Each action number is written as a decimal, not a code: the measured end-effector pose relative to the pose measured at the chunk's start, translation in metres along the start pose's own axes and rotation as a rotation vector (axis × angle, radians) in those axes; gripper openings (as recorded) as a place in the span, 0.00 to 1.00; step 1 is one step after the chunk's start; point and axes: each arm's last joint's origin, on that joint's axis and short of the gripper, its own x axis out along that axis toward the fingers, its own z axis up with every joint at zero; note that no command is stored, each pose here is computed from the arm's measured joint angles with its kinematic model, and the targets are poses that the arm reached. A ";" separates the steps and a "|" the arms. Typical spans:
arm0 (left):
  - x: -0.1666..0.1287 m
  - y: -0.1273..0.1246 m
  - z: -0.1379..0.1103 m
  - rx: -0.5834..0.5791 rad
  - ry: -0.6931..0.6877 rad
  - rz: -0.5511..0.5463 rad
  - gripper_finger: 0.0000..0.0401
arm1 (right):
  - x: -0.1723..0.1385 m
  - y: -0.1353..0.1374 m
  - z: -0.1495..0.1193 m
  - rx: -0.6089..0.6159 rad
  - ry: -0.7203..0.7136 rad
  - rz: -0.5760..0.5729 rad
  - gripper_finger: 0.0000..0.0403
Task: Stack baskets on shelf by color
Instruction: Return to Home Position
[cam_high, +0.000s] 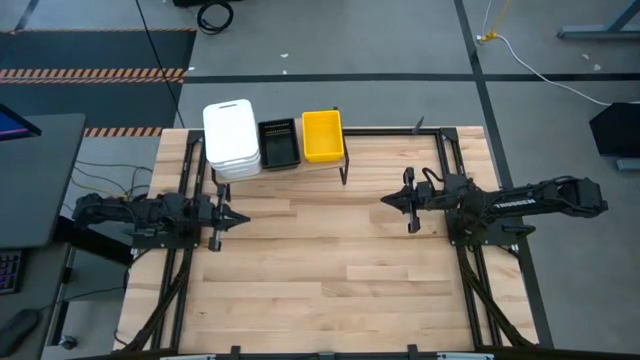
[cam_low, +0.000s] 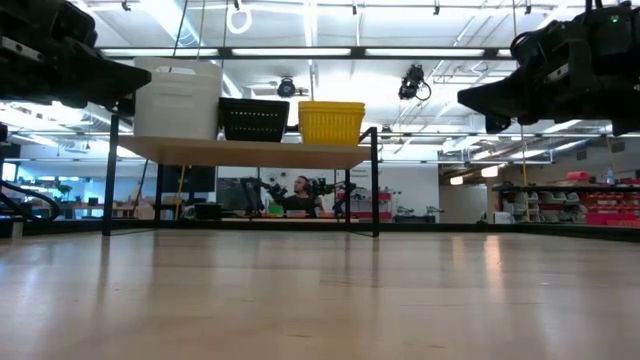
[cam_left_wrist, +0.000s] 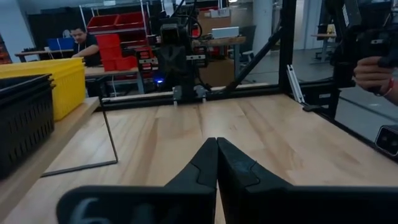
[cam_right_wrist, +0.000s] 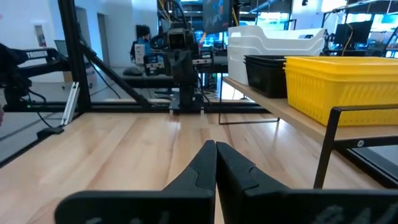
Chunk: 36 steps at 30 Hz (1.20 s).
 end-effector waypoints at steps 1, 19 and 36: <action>0.000 0.000 0.000 -0.012 0.000 0.000 0.02 | 0.000 0.000 0.000 0.005 0.002 0.000 0.02; 0.000 0.000 0.000 -0.017 -0.004 0.001 0.02 | -0.001 -0.001 0.005 0.064 -0.042 -0.052 0.03; 0.000 0.000 0.000 -0.017 -0.006 0.001 0.02 | -0.032 0.004 0.012 0.203 -0.023 0.054 0.03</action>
